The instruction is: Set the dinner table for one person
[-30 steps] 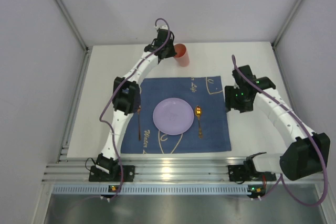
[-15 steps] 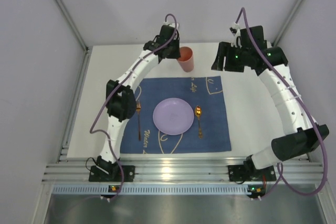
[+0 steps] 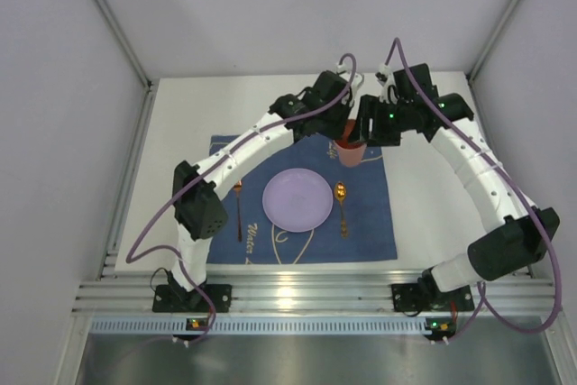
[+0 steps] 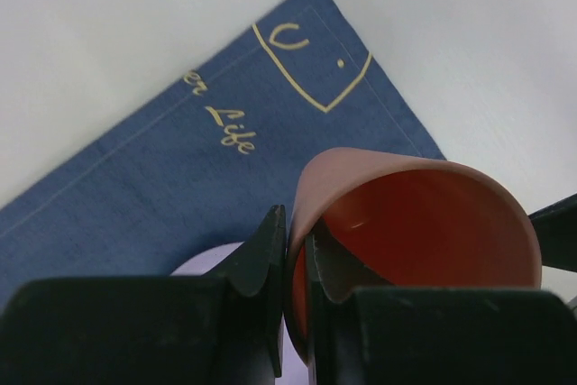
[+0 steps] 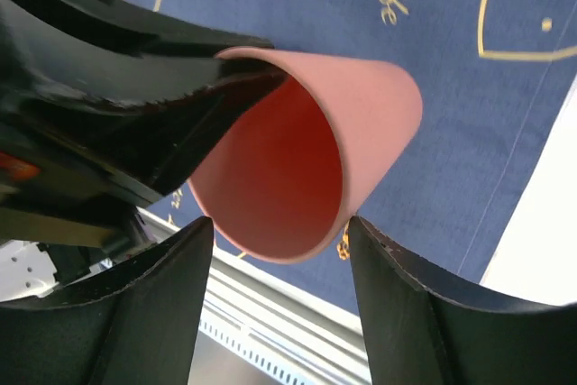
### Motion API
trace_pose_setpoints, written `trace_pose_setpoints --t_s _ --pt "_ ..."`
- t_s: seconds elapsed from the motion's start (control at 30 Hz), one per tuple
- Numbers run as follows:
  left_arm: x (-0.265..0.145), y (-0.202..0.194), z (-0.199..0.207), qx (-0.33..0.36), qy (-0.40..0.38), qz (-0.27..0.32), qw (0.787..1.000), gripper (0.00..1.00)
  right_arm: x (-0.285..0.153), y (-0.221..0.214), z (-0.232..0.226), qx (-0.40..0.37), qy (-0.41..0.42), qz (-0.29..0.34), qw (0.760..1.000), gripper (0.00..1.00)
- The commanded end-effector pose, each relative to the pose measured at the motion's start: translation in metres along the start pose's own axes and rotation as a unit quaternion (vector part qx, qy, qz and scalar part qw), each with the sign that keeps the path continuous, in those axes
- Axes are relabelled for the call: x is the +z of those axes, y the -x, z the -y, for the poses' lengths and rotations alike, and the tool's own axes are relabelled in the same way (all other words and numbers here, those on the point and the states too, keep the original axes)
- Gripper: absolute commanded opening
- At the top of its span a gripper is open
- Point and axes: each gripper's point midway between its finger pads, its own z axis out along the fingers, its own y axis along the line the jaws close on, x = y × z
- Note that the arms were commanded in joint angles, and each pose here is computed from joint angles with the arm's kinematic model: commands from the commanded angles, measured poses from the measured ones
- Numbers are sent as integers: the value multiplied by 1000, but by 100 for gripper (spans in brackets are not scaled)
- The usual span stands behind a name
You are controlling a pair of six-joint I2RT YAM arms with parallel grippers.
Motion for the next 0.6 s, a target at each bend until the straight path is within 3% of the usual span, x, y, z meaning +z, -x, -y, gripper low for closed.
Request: trace_pose_setpoints --t_s 0.0,0.2,0.4,0.5,0.57 --pt "-22 -14 16 6 -5 -15 1000 0 -16 8 -12 -6 22 49 999 62" --pt "-37 -17 21 12 2 -10 1000 0 -18 -16 3 3 4 46 999 61" --pt "-58 5 28 -5 -14 22 1000 0 -5 -45 32 8 -44 22 999 51" --pt "-70 20 32 -11 -23 41 999 0 2 -58 46 13 -65 7 998 37" --pt "-76 28 35 -12 -31 51 998 0 7 -64 51 17 -71 0 997 18"
